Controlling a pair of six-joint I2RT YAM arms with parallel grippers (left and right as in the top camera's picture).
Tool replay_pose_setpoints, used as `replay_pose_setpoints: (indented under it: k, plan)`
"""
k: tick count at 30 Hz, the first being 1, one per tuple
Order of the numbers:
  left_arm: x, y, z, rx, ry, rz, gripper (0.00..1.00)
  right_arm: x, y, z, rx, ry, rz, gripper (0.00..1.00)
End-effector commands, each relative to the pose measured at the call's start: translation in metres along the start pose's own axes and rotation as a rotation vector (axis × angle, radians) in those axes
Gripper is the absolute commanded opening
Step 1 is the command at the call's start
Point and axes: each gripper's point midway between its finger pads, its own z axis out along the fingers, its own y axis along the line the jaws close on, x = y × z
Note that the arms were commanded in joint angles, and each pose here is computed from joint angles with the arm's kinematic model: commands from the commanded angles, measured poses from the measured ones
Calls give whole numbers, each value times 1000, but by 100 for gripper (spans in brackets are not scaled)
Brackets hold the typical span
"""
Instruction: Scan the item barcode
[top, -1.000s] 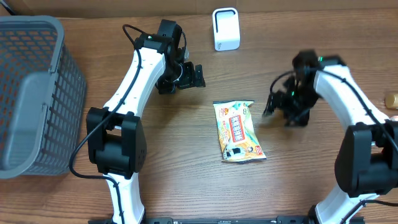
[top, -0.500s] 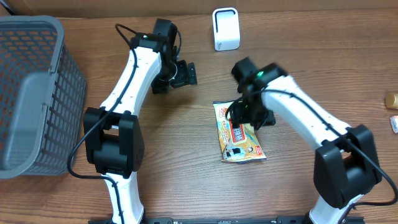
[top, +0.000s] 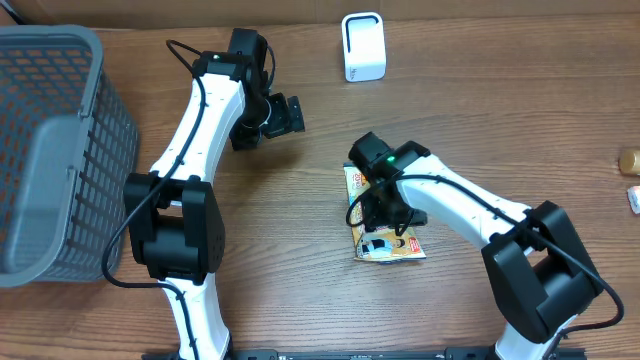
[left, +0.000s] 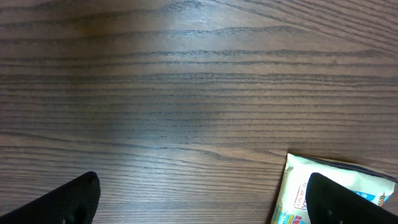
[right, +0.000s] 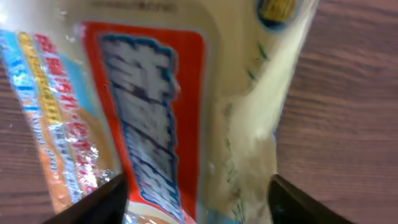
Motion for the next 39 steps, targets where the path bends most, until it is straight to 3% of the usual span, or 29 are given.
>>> replay_pose_setpoints:
  k: [1, 10, 19, 27, 30, 31, 39]
  plan:
    - [-3, 3, 0, -9, -6, -13, 98, -16, -9, -17, 63, -65, 10, 76]
    - [-3, 3, 0, -9, -7, -14, 100, -37, 7, -63, -2, -118, 5, 79]
    - [-5, 7, 0, -33, -17, -13, 100, -28, 18, -32, -41, -101, -32, 75]
    - [-5, 7, 0, -33, -16, -14, 100, -12, -3, 4, 47, -79, -65, 74]
    - [-5, 7, 0, -33, -16, -13, 100, -14, -3, 5, 46, -86, -61, 52]
    - [-5, 7, 0, -34, -16, -13, 100, -16, -2, 5, 42, -93, -57, 39]
    - [-5, 7, 0, -33, -16, -13, 100, -39, -3, -11, 26, -156, -21, 12]
